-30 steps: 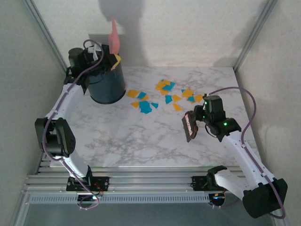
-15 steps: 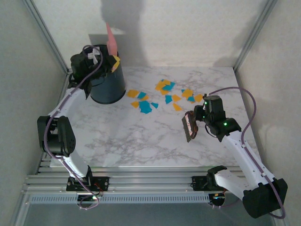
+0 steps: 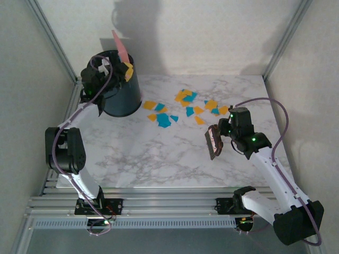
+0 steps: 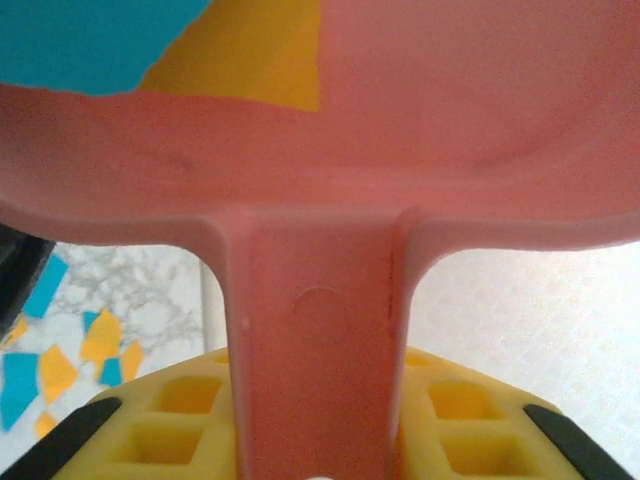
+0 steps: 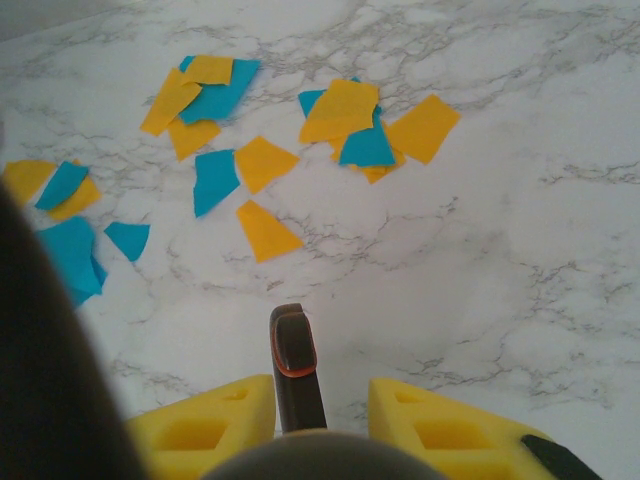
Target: Sweep away the paper scraps from the table
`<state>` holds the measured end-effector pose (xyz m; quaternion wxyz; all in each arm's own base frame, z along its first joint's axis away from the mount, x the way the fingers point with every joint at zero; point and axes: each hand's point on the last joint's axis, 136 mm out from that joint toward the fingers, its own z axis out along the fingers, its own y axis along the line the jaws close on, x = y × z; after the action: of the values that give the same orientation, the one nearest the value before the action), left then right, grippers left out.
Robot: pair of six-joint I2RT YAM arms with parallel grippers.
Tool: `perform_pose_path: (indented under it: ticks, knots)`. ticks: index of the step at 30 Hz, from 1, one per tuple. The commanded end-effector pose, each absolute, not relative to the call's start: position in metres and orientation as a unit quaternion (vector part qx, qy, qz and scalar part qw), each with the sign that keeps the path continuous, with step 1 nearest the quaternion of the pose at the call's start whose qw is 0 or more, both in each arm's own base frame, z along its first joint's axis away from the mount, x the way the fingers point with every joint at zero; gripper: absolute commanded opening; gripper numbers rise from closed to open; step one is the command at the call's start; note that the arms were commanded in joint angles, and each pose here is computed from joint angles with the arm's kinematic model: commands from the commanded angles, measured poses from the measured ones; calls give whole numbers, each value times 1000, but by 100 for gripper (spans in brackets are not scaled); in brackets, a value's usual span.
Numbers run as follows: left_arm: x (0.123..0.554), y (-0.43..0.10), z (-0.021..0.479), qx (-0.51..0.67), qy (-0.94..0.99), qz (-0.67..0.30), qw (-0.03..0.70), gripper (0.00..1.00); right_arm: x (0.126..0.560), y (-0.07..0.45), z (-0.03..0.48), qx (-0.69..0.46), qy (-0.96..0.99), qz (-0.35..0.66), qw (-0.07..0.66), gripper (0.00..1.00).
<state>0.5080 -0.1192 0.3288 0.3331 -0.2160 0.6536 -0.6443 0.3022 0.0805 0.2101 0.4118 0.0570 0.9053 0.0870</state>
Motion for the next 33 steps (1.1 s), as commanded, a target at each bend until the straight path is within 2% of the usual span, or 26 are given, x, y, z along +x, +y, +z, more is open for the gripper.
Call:
perform_pose_path:
  ticks: [1,22,33]
  knots:
    - [508,-112,347,-215,621,-666,353,0,304,79,214,56,904,87,416,0]
    - [497,-103,359,-259,564,-708,338,0,302,78,214,56,904,85,415,0]
    - [495,-103,365,-253,578,-691,353,0,301,78,214,57,904,85,416,0]
